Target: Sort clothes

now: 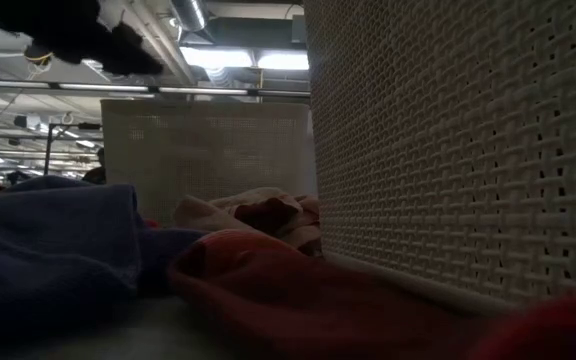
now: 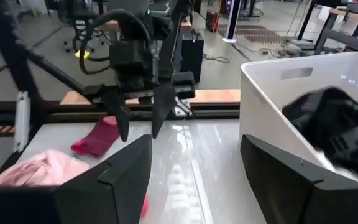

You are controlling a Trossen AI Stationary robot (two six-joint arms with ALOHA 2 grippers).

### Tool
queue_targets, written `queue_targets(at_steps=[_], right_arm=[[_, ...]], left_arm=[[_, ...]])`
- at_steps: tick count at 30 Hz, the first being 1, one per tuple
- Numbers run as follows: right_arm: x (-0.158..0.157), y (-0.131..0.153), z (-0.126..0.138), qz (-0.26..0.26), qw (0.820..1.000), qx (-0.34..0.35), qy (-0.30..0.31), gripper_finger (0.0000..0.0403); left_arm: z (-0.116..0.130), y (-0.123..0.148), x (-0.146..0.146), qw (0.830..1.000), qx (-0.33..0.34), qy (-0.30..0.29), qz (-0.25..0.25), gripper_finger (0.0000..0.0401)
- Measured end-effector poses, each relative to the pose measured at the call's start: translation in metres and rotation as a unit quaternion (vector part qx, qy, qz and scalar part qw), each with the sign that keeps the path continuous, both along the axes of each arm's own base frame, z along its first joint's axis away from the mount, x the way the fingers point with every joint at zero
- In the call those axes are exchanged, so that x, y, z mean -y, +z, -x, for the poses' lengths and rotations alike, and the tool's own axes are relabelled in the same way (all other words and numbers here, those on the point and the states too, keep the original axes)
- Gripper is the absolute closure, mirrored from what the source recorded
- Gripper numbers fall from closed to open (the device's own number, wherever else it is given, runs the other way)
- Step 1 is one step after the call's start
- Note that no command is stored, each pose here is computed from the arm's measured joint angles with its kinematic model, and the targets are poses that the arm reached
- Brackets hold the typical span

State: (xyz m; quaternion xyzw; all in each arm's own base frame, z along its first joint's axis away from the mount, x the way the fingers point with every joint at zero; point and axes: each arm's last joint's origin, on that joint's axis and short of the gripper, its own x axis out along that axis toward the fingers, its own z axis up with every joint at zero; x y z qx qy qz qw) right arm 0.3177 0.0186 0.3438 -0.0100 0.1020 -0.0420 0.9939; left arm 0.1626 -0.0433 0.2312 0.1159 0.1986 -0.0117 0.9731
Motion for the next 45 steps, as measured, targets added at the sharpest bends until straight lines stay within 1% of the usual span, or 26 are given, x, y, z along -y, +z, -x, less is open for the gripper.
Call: queue_targets(at_steps=[1, 3, 6, 8, 9, 12, 13, 15, 16, 18, 20, 22, 26, 30, 33, 37, 41, 45], right_arm=[[0.000, 0.005, -0.009, 0.000, 1.000, -0.005, -0.001, 0.0155], [0.000, 0.011, -0.027, -0.002, 0.999, -0.036, -0.003, 0.0155], [0.002, 0.020, -0.053, 0.000, 0.997, -0.082, -0.006, 0.0155], [0.003, 0.020, -0.069, -0.001, 0.994, -0.109, -0.008, 0.0155], [0.003, 0.018, -0.077, -0.002, 0.993, -0.119, -0.007, 0.0155], [0.002, 0.002, -0.101, -0.014, 0.985, -0.169, 0.015, 0.0155], [0.002, -0.004, -0.108, -0.023, 0.983, -0.180, 0.023, 0.0155], [0.000, -0.017, -0.120, -0.041, 0.976, -0.211, 0.032, 0.0155], [0.000, -0.022, -0.126, -0.047, 0.975, -0.214, 0.036, 0.0155], [-0.002, -0.035, -0.136, -0.055, 0.970, -0.233, 0.045, 0.0155], [-0.003, -0.052, -0.144, -0.067, 0.961, -0.262, 0.052, 0.0155], [-0.004, -0.067, -0.147, -0.080, 0.951, -0.294, 0.057, 0.0155], [-0.005, -0.090, -0.152, -0.084, 0.937, -0.335, 0.056, 0.0155], [-0.007, -0.115, -0.157, -0.100, 0.920, -0.371, 0.076, 0.0155], [-0.008, -0.124, -0.157, -0.110, 0.910, -0.389, 0.090, 0.0155], [-0.008, -0.137, -0.156, -0.112, 0.895, -0.421, 0.094, 0.0155], [-0.009, -0.148, -0.158, -0.122, 0.887, -0.433, 0.107, 0.0155], [-0.010, -0.166, -0.160, -0.133, 0.874, -0.453, 0.116, 0.0155]], left_arm=[[0.005, 0.004, -0.003, 1.000, 0.014, 0.007, 0.003, 0.0191], [0.012, 0.013, -0.007, 0.999, 0.044, 0.009, 0.000, 0.0191], [0.023, 0.024, -0.012, 0.996, 0.081, 0.000, -0.035, 0.0191], [0.030, 0.036, -0.016, 0.992, 0.113, 0.014, -0.049, 0.0191], [0.034, 0.041, -0.018, 0.990, 0.128, 0.023, -0.046, 0.0191], [0.044, 0.063, -0.021, 0.982, 0.181, 0.045, -0.022, 0.0191], [0.048, 0.065, -0.023, 0.981, 0.187, 0.047, -0.017, 0.0191], [0.053, 0.067, -0.024, 0.980, 0.194, 0.050, -0.009, 0.0191], [0.056, 0.066, -0.025, 0.980, 0.194, 0.051, -0.006, 0.0191], [0.059, 0.062, -0.026, 0.982, 0.182, 0.052, -0.005, 0.0191], [0.062, 0.061, -0.027, 0.983, 0.176, 0.057, -0.009, 0.0191], [0.062, 0.059, -0.027, 0.984, 0.167, 0.062, -0.010, 0.0191], [0.062, 0.055, -0.027, 0.987, 0.145, 0.067, -0.014, 0.0191], [0.061, 0.057, -0.027, 0.985, 0.155, 0.070, -0.001, 0.0191], [0.061, 0.056, -0.027, 0.986, 0.154, 0.070, -0.001, 0.0191], [0.061, 0.056, -0.027, 0.985, 0.154, 0.071, 0.002, 0.0191], [0.061, 0.057, -0.027, 0.985, 0.155, 0.071, 0.004, 0.0191], [0.061, 0.056, -0.027, 0.985, 0.155, 0.071, 0.003, 0.0191]])
